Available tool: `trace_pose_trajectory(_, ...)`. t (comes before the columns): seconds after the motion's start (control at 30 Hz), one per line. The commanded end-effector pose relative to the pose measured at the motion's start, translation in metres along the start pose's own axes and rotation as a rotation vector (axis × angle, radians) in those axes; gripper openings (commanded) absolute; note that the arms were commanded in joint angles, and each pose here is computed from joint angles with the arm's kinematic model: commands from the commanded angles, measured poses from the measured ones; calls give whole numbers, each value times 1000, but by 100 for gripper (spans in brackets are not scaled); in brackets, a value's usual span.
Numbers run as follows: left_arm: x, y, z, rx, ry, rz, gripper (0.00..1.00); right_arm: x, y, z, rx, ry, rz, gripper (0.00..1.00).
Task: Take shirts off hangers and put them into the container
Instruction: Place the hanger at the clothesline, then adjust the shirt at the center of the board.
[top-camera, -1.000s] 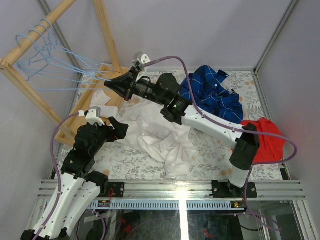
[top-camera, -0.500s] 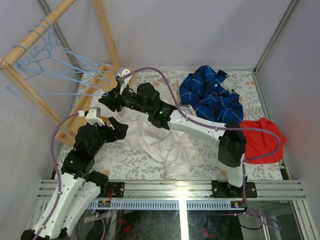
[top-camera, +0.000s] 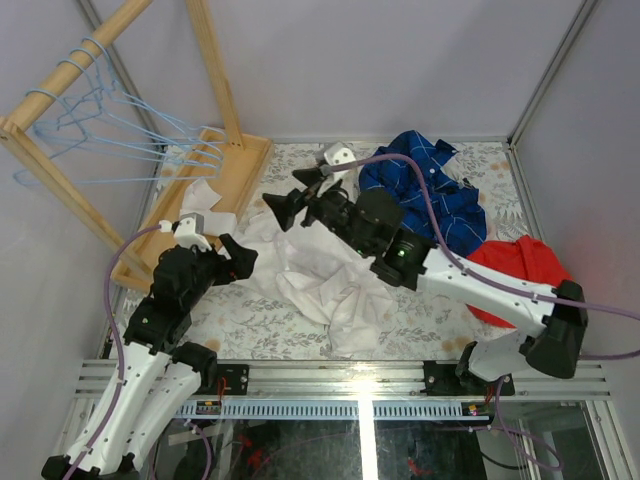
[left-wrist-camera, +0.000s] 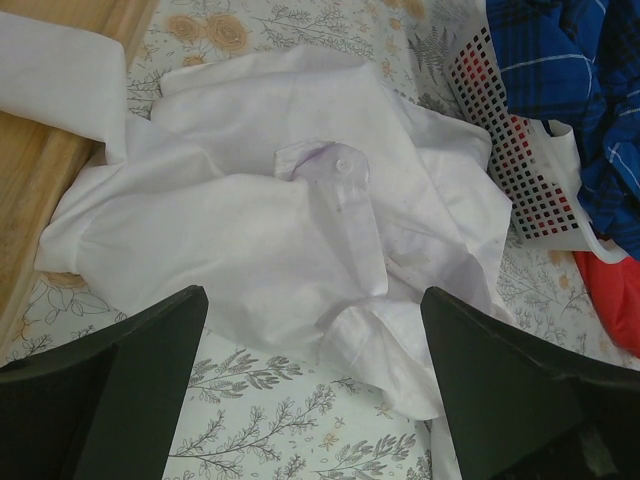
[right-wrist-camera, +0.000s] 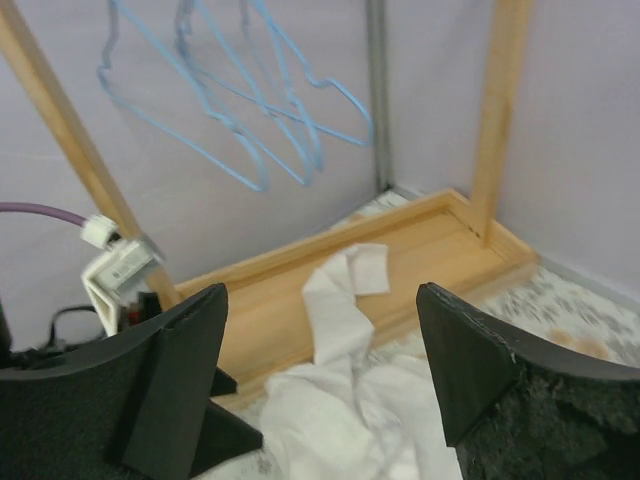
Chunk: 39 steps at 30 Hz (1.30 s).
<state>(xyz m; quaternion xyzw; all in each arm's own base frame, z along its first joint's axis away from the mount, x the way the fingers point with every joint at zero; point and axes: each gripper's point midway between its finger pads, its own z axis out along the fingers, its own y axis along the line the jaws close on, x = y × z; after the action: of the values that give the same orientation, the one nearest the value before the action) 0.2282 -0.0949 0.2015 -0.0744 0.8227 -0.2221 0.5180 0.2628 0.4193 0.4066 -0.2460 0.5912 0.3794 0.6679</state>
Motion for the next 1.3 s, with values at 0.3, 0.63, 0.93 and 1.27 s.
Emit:
trace_pose_trajectory(0.3,-7,-1,2,-4,-12,3,88,214,-68,-104,99,686,328,94)
trace_pose_trajectory(0.63,-4,1,7,-17,11,3,89,292,-59,-113,83,1003,413,99)
trace_pose_trajectory(0.93,-5,2,6,-26,6,2,89,377,-53,-144,180,1270,315,98)
trace_pose_trajectory(1.27,-4,2,9,-26,12,5,89,341,-33,-169,175,1031,375,15)
